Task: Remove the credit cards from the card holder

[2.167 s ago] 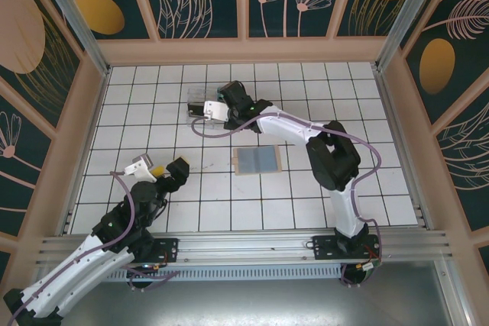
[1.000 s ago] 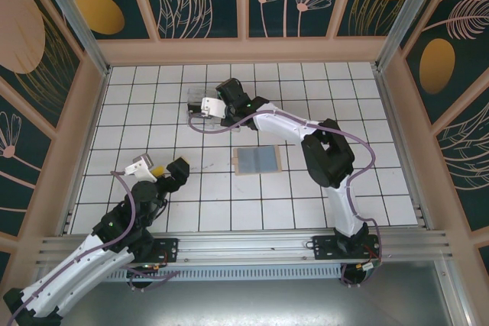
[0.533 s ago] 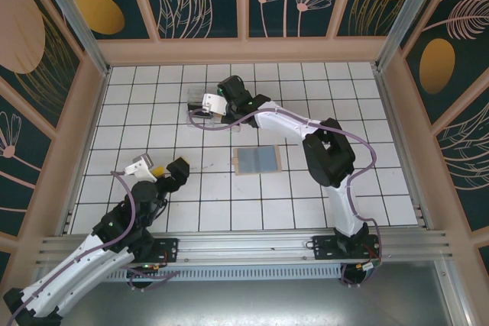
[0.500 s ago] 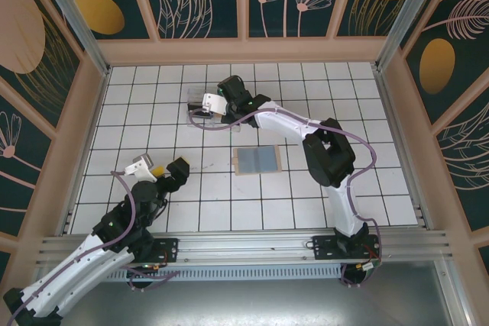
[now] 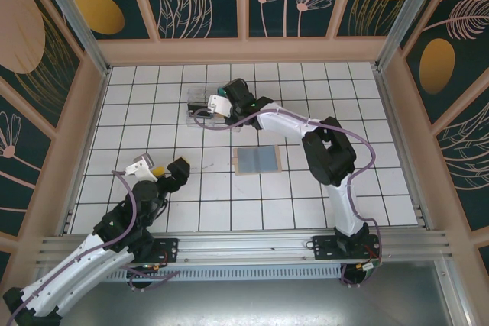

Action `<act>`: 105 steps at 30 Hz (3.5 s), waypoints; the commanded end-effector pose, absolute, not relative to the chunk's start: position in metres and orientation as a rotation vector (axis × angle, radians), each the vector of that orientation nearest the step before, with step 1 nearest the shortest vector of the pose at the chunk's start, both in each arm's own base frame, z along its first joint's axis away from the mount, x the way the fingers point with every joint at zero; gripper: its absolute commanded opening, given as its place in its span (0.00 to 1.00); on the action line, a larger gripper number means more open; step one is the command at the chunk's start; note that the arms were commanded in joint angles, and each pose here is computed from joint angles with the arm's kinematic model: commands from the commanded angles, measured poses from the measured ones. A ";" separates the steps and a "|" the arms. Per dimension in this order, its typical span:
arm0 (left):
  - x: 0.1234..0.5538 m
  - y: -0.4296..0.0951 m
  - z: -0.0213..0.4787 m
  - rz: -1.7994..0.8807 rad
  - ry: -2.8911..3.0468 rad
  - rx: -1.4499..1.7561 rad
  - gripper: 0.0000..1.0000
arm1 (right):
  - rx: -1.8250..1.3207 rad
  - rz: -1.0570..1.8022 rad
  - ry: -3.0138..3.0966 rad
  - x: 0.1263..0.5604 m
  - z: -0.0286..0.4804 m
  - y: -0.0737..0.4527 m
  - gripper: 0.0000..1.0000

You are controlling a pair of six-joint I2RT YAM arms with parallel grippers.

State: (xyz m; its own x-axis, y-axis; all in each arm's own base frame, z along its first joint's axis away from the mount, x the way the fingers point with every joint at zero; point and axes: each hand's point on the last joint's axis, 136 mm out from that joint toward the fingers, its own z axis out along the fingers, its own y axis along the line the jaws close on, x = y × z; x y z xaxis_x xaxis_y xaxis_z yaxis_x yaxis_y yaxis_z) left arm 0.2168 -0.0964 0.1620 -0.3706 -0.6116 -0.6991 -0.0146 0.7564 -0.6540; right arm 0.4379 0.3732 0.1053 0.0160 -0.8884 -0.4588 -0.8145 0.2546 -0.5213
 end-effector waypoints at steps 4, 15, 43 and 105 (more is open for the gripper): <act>0.219 -0.095 0.166 -0.685 1.837 -0.496 0.99 | -1.519 -0.116 1.817 0.444 0.099 0.373 0.28; 0.220 -0.099 0.164 -0.682 1.854 -0.484 0.99 | -1.342 -0.116 1.805 0.456 0.143 0.373 0.32; 0.238 -0.128 0.162 -0.660 1.938 -0.412 0.99 | -0.777 0.223 2.022 0.421 0.174 0.314 0.99; 0.263 -0.247 0.109 -0.914 2.267 -0.198 0.62 | -0.010 0.718 2.364 0.304 0.096 0.194 0.40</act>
State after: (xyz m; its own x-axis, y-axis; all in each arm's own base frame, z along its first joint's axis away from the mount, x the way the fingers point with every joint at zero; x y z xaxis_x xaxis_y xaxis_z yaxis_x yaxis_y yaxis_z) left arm 0.2551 -0.2176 0.0902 -0.7460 -0.3650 -0.5571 0.0375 0.8121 -0.5823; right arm 0.3166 0.1892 0.1043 -0.7567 0.1612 -0.6336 -0.1878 0.8747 0.4469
